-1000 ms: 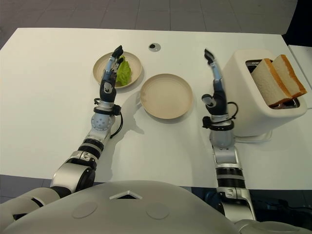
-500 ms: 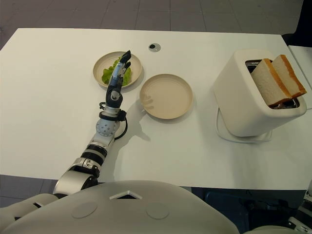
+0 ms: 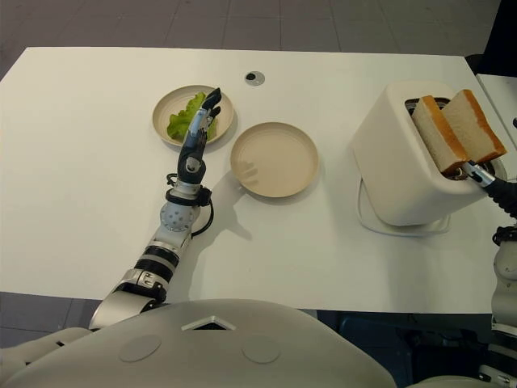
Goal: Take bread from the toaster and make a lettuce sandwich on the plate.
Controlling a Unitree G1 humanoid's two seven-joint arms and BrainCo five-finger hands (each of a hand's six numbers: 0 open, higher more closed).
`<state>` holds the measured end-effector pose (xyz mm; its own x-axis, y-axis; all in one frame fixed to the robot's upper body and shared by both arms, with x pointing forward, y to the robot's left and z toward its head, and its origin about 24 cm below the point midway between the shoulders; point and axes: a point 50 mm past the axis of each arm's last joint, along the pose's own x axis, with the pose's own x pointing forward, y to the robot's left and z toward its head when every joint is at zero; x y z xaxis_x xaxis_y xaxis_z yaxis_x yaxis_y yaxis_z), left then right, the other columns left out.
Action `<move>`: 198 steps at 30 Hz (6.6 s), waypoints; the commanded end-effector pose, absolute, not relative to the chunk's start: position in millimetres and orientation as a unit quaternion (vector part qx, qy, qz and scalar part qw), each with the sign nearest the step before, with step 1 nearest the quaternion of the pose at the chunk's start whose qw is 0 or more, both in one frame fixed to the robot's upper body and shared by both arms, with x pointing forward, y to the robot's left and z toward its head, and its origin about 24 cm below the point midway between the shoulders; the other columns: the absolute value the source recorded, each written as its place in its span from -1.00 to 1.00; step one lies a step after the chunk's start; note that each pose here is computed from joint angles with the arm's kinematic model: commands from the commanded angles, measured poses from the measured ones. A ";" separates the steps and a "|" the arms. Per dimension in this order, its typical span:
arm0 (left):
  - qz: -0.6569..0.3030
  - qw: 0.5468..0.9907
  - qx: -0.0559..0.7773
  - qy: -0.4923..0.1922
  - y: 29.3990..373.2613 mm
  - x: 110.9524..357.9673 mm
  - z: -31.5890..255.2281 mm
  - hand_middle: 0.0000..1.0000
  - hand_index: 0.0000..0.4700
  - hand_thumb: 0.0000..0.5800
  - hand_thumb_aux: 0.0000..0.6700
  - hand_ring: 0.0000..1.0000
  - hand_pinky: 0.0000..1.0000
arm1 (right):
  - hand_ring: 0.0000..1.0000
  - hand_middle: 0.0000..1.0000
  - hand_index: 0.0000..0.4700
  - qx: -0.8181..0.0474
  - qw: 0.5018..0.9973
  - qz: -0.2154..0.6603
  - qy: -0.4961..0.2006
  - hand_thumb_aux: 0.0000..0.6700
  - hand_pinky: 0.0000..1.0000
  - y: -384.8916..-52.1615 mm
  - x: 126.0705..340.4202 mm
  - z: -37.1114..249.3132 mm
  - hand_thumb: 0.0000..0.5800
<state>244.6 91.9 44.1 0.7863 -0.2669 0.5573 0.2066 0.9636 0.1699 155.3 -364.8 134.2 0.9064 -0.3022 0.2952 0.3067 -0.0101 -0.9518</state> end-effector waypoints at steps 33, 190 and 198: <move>-0.047 0.964 0.050 -0.258 112.0 248.3 30.4 -1.00 -1.00 -1.00 -1.00 -1.00 -1.00 | 1.00 1.00 1.00 -0.179 0.957 0.177 -0.144 1.00 1.00 -140.8 254.6 98.3 1.00; -0.089 0.855 0.444 -0.253 161.5 254.8 70.2 -1.00 -1.00 -1.00 -1.00 -1.00 -1.00 | 1.00 1.00 1.00 -0.116 0.973 0.133 -0.148 1.00 1.00 -159.7 243.3 118.5 1.00; -0.071 0.859 0.429 -0.270 165.8 255.6 71.9 -1.00 -1.00 -1.00 -1.00 -1.00 -1.00 | 1.00 1.00 1.00 -0.128 0.978 0.154 -0.053 1.00 1.00 -139.8 262.7 56.6 1.00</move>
<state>256.1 165.9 71.8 0.8519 -0.3502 0.3893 -0.1125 0.6037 0.7892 256.0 -145.6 59.0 0.9509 0.3032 0.0627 -0.2776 0.9244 -0.2614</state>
